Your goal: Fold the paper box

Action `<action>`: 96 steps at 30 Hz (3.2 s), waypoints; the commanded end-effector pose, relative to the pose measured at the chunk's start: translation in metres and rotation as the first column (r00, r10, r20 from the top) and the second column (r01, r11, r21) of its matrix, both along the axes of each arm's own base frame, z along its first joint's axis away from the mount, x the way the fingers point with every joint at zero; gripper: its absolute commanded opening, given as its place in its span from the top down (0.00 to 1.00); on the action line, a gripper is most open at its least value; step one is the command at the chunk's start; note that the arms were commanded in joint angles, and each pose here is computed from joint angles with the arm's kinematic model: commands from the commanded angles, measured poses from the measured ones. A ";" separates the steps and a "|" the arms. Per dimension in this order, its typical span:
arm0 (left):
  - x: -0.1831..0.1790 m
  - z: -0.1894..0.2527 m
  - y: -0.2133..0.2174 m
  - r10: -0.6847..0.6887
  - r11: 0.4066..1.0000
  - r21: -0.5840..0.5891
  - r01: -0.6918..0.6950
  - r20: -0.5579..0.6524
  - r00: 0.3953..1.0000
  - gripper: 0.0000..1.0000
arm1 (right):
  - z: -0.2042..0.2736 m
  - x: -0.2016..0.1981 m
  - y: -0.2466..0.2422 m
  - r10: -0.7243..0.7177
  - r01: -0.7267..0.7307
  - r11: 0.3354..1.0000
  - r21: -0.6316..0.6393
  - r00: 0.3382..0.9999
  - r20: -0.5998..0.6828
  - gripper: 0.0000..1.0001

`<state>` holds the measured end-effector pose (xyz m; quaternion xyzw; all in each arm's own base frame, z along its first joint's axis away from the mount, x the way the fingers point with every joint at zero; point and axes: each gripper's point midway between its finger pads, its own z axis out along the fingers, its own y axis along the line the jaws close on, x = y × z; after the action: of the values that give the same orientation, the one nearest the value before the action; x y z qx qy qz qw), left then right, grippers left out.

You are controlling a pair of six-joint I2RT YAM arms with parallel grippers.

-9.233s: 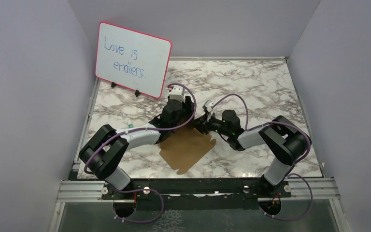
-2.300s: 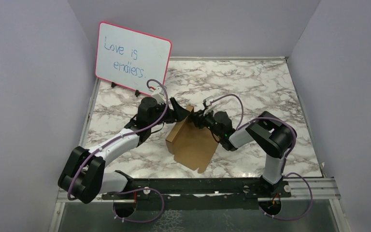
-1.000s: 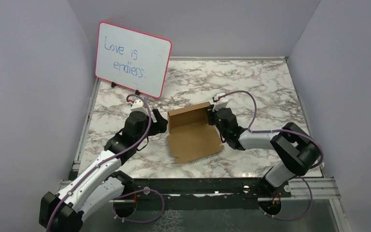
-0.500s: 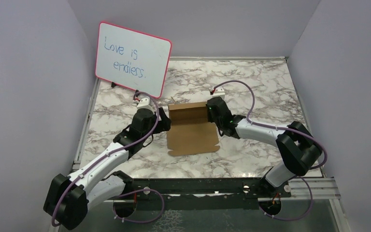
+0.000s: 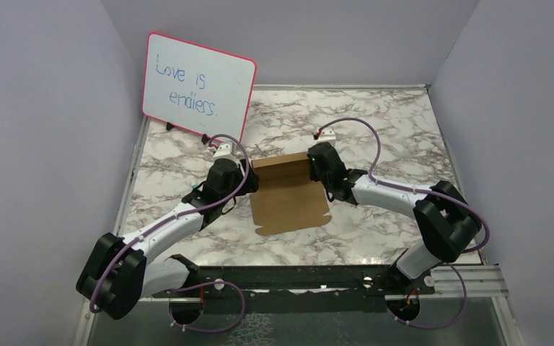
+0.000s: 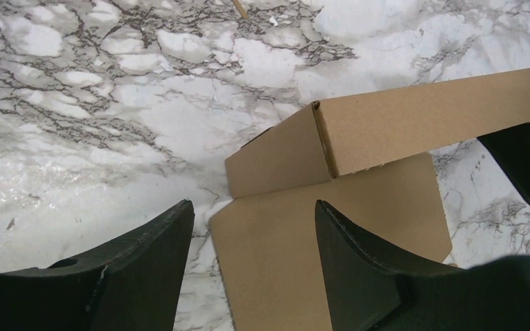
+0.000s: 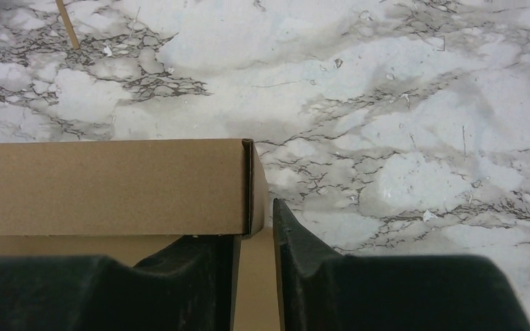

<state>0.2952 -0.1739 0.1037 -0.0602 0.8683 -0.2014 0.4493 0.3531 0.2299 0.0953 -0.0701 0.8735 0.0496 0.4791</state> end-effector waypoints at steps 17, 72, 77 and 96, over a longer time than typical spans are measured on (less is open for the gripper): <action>0.046 -0.001 0.021 0.063 0.976 0.186 -0.115 0.265 0.962 0.52 | 0.032 -0.034 0.025 0.231 -0.257 0.946 0.199 0.962 0.146 0.67; 0.082 -0.021 0.010 -0.055 0.979 0.199 -0.041 0.451 0.891 0.61 | 0.050 -0.023 0.123 0.748 -0.739 0.657 0.151 0.664 -0.004 0.49; 0.086 -0.017 0.014 -0.013 0.980 0.182 -0.084 0.477 0.879 0.64 | 0.042 -0.027 0.123 0.755 -0.741 0.651 0.167 0.654 -0.040 0.51; 0.080 -0.031 0.035 0.210 0.900 0.239 -0.365 0.497 0.842 0.81 | 0.046 -0.045 0.131 0.801 -0.767 0.590 0.253 0.595 -0.066 0.52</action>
<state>0.3731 -0.1525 0.0684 -0.0183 0.7516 -0.0368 0.6583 0.3180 0.3514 0.1374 -0.3885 0.7870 0.3198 0.3569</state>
